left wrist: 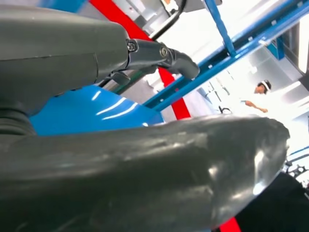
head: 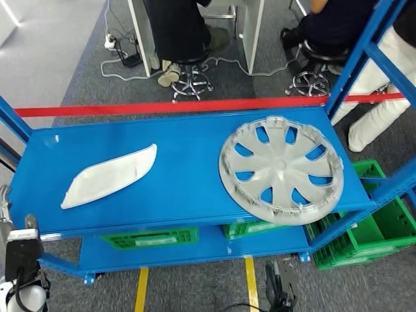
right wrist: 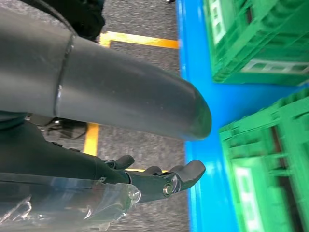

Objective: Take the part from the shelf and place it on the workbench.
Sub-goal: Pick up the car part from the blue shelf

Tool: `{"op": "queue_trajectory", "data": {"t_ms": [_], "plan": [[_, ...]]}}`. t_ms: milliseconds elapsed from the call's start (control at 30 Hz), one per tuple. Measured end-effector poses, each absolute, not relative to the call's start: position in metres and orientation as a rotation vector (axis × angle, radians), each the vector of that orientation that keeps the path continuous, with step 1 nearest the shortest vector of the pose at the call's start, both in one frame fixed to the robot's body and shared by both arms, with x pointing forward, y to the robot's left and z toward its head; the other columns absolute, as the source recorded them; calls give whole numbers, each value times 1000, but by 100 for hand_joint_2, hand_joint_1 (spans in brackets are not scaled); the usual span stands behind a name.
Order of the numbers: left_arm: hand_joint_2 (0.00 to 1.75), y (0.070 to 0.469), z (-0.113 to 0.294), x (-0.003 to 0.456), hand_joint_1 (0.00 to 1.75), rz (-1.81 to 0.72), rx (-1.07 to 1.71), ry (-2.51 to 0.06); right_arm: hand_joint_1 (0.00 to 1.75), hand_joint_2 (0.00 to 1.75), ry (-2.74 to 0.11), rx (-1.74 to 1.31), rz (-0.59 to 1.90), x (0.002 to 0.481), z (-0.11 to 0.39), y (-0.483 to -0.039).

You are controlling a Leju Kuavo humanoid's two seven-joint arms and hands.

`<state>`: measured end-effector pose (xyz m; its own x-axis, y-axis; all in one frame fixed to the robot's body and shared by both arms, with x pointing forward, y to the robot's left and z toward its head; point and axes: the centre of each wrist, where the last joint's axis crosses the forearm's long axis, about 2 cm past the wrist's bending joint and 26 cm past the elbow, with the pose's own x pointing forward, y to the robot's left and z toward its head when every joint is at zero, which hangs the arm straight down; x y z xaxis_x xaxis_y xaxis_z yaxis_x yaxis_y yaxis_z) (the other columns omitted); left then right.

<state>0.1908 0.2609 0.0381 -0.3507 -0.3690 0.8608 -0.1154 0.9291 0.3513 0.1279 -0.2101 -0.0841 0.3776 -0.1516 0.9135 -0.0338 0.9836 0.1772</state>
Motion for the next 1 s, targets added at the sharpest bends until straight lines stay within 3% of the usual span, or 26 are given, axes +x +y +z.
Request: {"op": "queue_trajectory", "data": {"t_ms": [200, 333, 667, 1000], "plan": [[0, 261, 32, 191, 0, -329, 312, -1900, 0, 0, -1193, 178, -70, 134, -82, -210], [175, 261, 25, 192, 0, -369, 263, -1848, 0, 0, -1188, 180, -70, 134, -83, -210], [175, 253, 17, 192, 0, -728, 182, -1733, 0, 0, -1184, 210, -43, 141, -81, -208], [175, 246, 21, 173, 0, -788, 24, -1839, 0, 0, -1181, 212, -30, 142, -81, -208]]}}
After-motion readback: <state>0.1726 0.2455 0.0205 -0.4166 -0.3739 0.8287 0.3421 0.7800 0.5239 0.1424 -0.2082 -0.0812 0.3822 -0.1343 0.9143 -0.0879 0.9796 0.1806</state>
